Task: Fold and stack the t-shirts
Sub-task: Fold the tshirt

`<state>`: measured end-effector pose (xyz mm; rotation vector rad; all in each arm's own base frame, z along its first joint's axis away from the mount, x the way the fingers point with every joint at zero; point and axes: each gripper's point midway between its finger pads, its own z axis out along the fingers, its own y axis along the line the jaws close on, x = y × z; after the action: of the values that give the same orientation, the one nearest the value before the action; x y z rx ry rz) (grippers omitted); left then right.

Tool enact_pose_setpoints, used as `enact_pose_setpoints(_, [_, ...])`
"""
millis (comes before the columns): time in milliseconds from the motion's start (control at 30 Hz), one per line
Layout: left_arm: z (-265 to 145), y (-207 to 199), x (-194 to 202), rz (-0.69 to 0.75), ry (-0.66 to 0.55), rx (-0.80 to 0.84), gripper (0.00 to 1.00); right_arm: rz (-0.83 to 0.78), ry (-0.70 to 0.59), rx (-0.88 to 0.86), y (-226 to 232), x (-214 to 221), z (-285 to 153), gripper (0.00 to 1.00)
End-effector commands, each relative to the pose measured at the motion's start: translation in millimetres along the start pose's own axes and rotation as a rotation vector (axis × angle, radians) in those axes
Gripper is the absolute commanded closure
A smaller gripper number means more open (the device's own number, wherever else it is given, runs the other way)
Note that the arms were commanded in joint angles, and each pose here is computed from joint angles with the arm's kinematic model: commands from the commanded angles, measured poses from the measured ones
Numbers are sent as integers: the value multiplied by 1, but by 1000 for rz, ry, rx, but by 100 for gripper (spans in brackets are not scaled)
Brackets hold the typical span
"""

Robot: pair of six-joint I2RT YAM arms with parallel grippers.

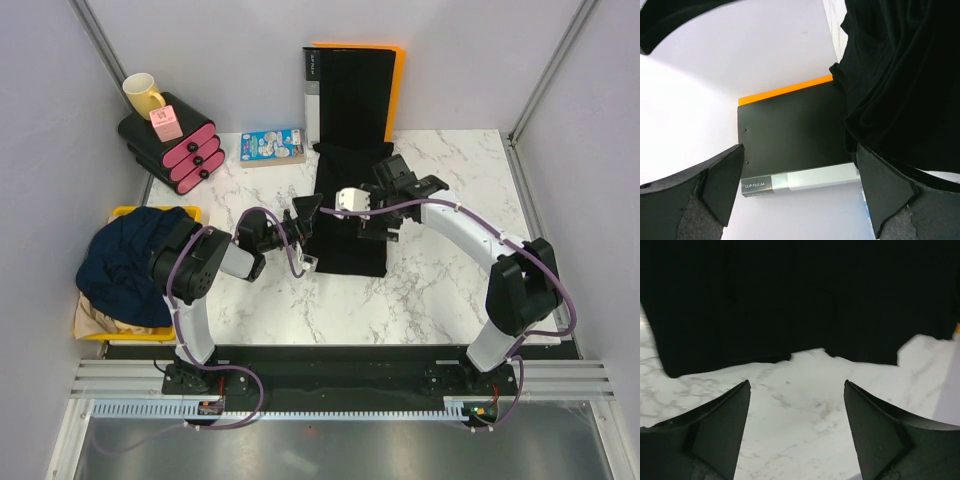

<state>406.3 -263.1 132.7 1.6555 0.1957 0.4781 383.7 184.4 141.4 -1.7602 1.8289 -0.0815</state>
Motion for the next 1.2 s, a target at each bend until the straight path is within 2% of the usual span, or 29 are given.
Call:
enact_pose_setpoints(0, [0,31,11,77,26,-86,0,33,-52,-350,86,-4,-4,19])
enact_pose_setpoints(100, [1,32,11,80,25,-88,0,28,-37,-396,100,3,1,20])
enact_pose_setpoints(233, [0,32,11,77,28,-86,0,40,-21,-350,105,15,11,24])
enact_pose_setpoints(567, [-1,33,11,82,34,-87,0,59,-17,-168,72,16,32,33])
enact_pose_setpoints(800, [-1,30,12,78,41,-81,0,55,-19,-126,58,12,38,37])
enact_pose_setpoints(1000, [0,31,16,81,53,-84,0,64,-27,-108,52,10,48,48])
enact_pose_setpoints(1100, [1,30,16,79,52,-84,0,68,-33,-99,49,8,51,57])
enact_pose_setpoints(1167, [1,30,17,81,54,-86,0,64,-29,-91,47,8,52,69])
